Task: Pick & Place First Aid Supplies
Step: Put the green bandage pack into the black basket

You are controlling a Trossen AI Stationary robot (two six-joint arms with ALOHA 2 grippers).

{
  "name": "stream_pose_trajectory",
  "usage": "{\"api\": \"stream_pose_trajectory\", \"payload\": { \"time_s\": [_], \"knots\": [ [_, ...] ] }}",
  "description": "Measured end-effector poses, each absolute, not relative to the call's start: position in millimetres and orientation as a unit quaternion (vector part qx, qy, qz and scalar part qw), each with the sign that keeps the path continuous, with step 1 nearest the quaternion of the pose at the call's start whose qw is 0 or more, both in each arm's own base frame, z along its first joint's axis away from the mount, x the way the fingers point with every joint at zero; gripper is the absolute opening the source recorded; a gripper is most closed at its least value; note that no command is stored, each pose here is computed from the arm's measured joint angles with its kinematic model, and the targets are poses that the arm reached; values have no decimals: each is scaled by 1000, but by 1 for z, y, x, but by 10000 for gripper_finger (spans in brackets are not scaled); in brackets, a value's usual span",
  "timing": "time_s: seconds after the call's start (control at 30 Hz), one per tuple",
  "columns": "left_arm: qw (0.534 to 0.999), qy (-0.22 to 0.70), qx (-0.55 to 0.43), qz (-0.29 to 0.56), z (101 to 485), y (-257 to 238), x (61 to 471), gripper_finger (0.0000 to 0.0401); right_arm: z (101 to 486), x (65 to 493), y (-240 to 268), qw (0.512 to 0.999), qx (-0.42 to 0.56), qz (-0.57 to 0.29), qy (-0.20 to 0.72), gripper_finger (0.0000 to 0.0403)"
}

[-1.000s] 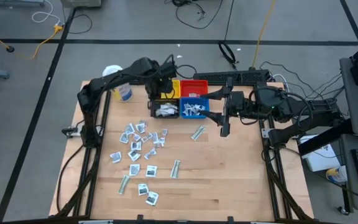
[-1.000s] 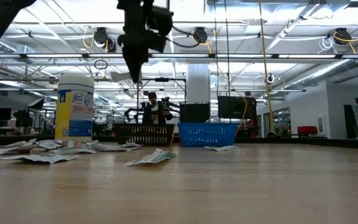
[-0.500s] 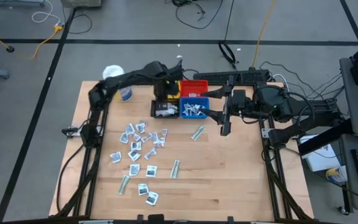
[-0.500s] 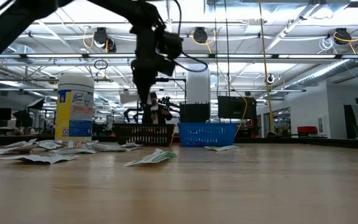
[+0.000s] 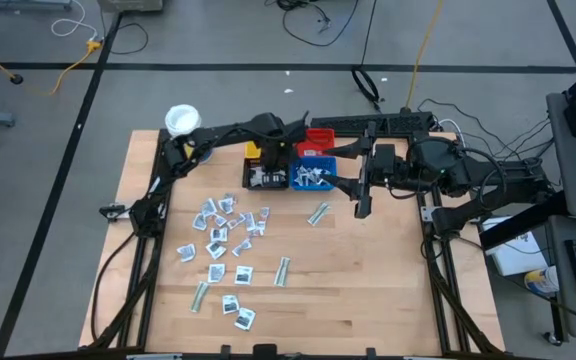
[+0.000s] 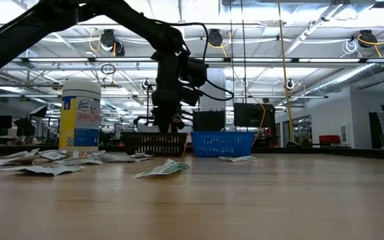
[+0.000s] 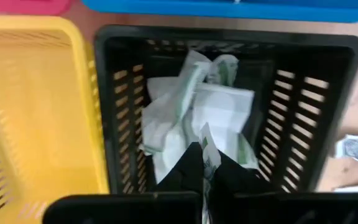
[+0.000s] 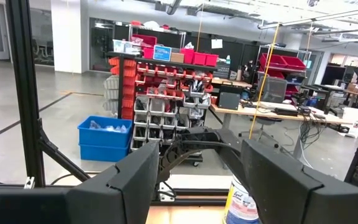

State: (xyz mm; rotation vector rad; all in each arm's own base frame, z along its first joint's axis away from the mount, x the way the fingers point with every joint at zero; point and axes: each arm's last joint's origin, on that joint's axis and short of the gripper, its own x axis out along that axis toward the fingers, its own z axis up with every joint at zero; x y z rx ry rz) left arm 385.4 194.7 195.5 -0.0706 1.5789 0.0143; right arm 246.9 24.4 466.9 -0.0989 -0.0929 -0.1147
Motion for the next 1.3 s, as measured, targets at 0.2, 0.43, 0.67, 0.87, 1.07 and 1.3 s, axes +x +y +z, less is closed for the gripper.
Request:
{"api": "stream_pose_trajectory", "payload": {
  "time_s": [0.2,0.43,0.67,0.87,1.07,1.3],
  "knots": [
    [703,711,-20,-7,196,194,385,69,467,247,24,996,-49,-57,-46,224],
    [693,721,-3,15,198,195,384,208,466,247,24,996,-50,-57,-40,222],
    [782,619,-54,48,262,190,374,266,463,247,24,997,-53,-56,-27,224],
    [881,466,-69,47,333,162,355,268,463,247,24,997,-53,-57,-27,224],
    [957,276,-60,70,372,112,321,269,463,247,24,997,-53,-57,-25,224],
    [991,83,-70,80,390,43,278,269,456,253,23,998,-38,-58,0,224]
  ]
}}
